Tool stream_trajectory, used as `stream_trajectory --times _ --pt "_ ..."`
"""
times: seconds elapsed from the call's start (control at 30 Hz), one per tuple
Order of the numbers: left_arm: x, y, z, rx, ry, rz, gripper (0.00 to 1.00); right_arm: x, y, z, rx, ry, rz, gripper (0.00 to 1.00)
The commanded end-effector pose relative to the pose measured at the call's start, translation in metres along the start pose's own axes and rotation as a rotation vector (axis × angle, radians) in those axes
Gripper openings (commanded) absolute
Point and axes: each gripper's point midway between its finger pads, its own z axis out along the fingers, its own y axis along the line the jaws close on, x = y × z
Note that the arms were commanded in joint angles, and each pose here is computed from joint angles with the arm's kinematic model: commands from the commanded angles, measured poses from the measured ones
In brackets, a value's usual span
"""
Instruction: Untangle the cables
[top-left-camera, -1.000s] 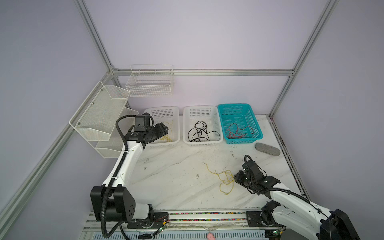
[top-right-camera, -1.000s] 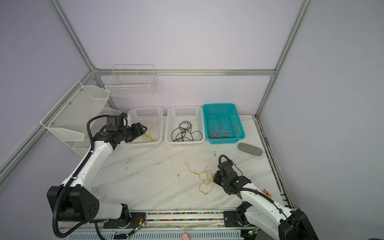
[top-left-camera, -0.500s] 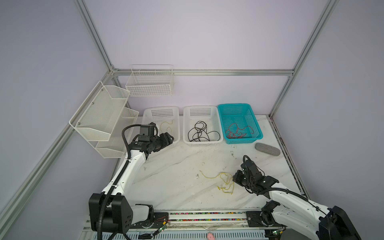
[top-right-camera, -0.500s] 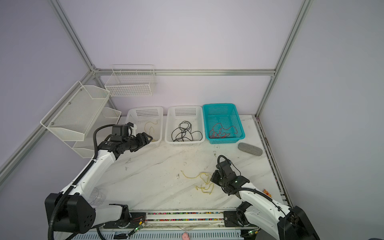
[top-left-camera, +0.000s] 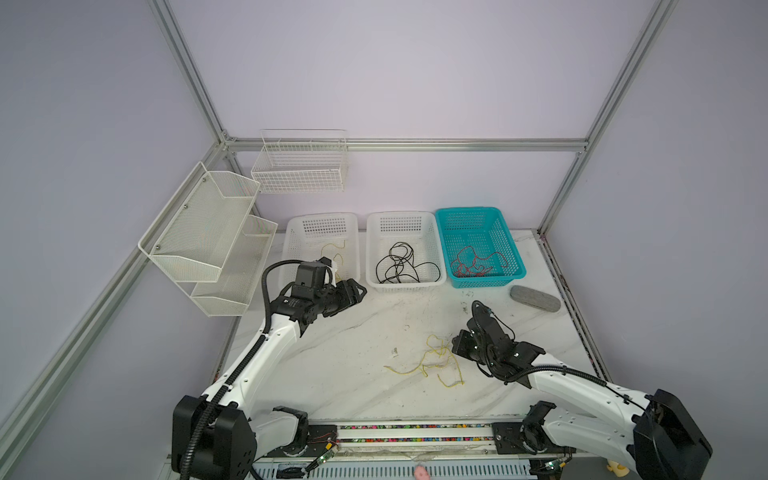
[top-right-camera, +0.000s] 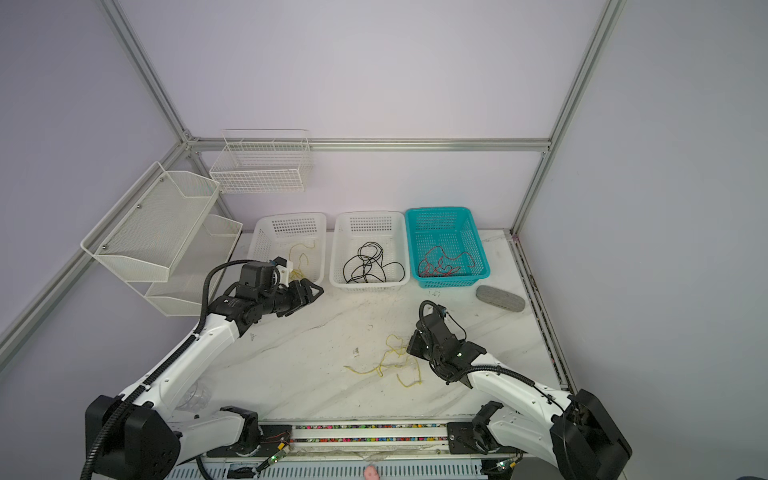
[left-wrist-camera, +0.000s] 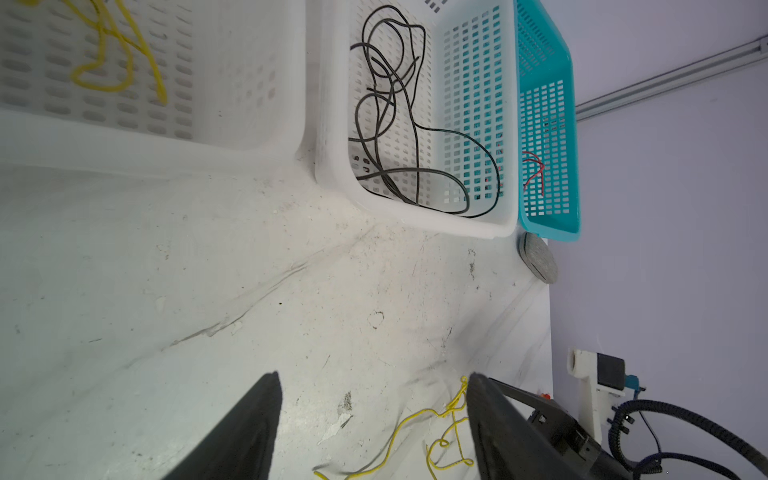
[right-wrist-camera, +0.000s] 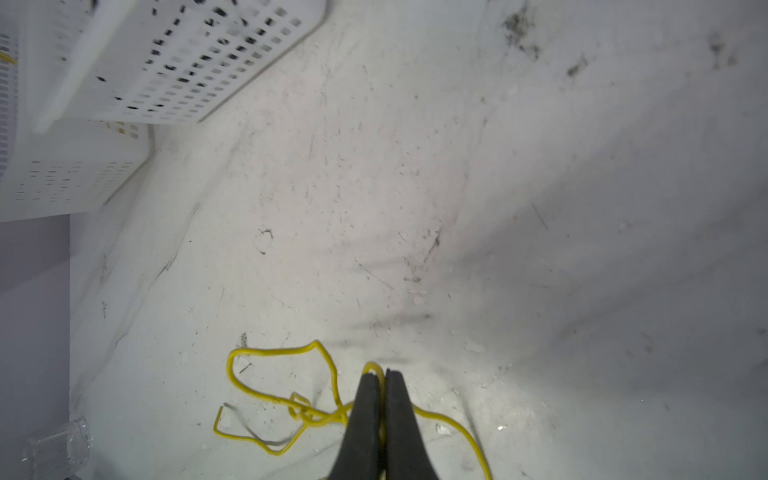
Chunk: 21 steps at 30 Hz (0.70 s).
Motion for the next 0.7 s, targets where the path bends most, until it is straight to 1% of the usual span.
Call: stream_trajectory --times 0.0,0.1,0.2,0.4,0.5,0.6,0.67 --pt "0.006 -0.014 0.001 0.071 -0.002 0.020 0.72 -0.028 0.030 -0.015 -0.036 -0.114 -0.090 0.00" --pt "0.013 -0.027 0.004 0.126 0.021 0.047 0.72 -0.042 0.056 -0.029 -0.091 -0.176 -0.145 0.00" --pt "0.020 -0.038 0.005 0.185 0.028 0.082 0.72 -0.053 0.076 -0.040 -0.139 -0.213 -0.186 0.00" --pt "0.033 -0.045 0.001 0.263 0.017 0.113 0.73 -0.074 0.112 -0.070 -0.240 -0.292 -0.246 0.00" --pt "0.034 -0.044 -0.003 0.265 0.003 0.121 0.73 -0.083 0.123 -0.082 -0.271 -0.329 -0.264 0.00" --pt "0.033 -0.045 -0.008 0.264 -0.016 0.140 0.73 -0.090 0.132 -0.081 -0.258 -0.337 -0.284 0.00" --pt "0.031 -0.043 -0.013 0.238 -0.026 0.160 0.73 -0.096 0.138 -0.077 -0.239 -0.338 -0.291 0.00"
